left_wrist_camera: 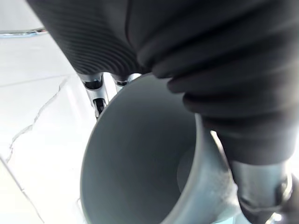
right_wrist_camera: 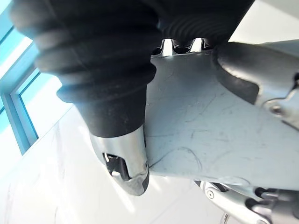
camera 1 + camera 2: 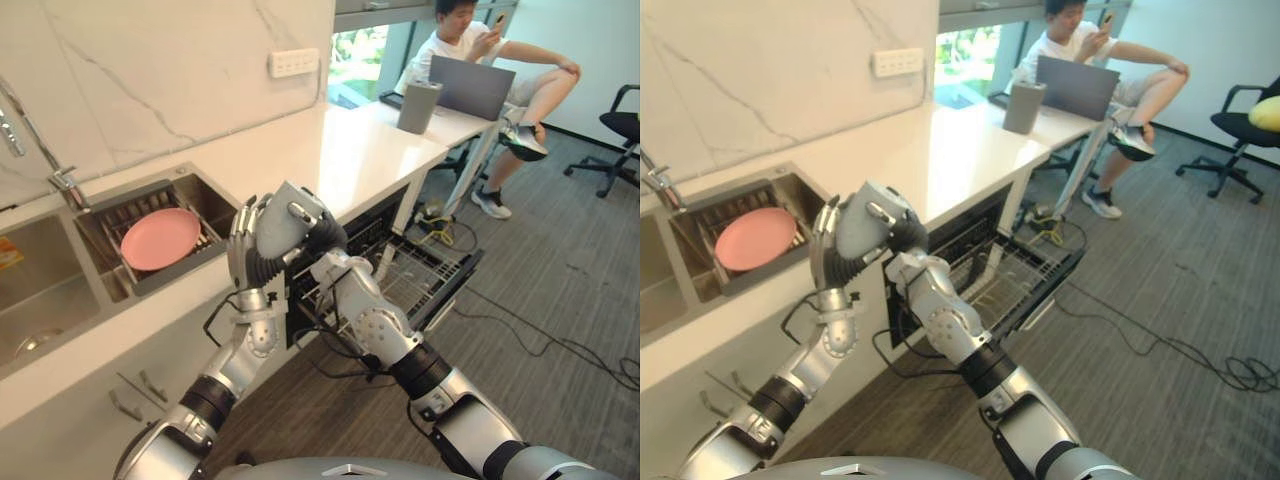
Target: Walk over to the sink, pick up the cup, carry it to the dishwasher, place the cup inside the dishwasher, then close the dishwasher door
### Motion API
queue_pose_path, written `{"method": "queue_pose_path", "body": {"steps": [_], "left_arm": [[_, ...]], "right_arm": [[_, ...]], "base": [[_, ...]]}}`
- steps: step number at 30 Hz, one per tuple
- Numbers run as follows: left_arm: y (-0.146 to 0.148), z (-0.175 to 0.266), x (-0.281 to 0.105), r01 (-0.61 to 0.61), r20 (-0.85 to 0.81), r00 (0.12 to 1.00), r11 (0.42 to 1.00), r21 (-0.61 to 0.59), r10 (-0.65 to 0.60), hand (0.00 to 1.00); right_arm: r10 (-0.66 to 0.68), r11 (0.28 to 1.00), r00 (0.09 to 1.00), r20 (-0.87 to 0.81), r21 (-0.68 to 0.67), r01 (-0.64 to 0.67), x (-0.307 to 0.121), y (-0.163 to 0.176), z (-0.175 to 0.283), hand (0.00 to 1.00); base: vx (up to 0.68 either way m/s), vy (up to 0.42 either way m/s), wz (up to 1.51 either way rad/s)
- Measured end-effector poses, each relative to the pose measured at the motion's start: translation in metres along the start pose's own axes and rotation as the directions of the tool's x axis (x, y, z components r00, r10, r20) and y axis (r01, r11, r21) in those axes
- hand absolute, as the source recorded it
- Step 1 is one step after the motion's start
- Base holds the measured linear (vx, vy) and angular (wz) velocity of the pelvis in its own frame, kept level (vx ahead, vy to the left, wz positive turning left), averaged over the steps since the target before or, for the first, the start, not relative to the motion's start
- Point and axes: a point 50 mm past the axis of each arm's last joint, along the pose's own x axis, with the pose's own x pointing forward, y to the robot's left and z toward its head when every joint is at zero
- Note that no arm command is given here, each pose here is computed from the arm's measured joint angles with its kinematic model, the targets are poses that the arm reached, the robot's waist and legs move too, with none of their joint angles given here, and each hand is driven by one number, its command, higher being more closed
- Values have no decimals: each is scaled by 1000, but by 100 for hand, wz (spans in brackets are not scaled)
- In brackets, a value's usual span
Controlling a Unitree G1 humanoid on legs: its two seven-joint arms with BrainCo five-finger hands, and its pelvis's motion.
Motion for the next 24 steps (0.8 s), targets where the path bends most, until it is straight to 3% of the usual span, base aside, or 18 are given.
{"method": "queue_pose_path", "body": {"steps": [7, 12, 15, 18, 19, 24], "left_arm": [[-3, 6, -4, 35, 35, 999, 998, -44, -34, 0], [-2, -2, -4, 59, -56, 996, 996, -67, -63, 0], [2, -21, -17, 81, -177, 981, 997, -20, -83, 0], [9, -38, -41, 73, -321, 945, 997, 2, -69, 0], [14, -42, -42, 43, -354, 934, 999, 5, -39, 0], [21, -40, -34, -3, -372, 928, 998, -55, -18, 0]], "right_arm": [[16, 992, 992, 124, 122, -31, 4, 5, 18, 100], [26, 1000, 971, 237, 2, -28, 3, 7, 34, 100], [88, 995, 938, 335, 16, -99, -1, 27, 51, 100], [163, 987, 830, 533, -91, -136, -12, 51, 88, 100], [134, 988, 751, 647, -141, -55, -17, 47, 112, 100], [50, 970, 610, 791, -183, 158, -36, 14, 156, 100]], "base": [[-1, -12, 7], [12, -13, -1], [22, -17, -8], [7, -11, -10], [0, 0, 0], [-50, 17, 5]]}}
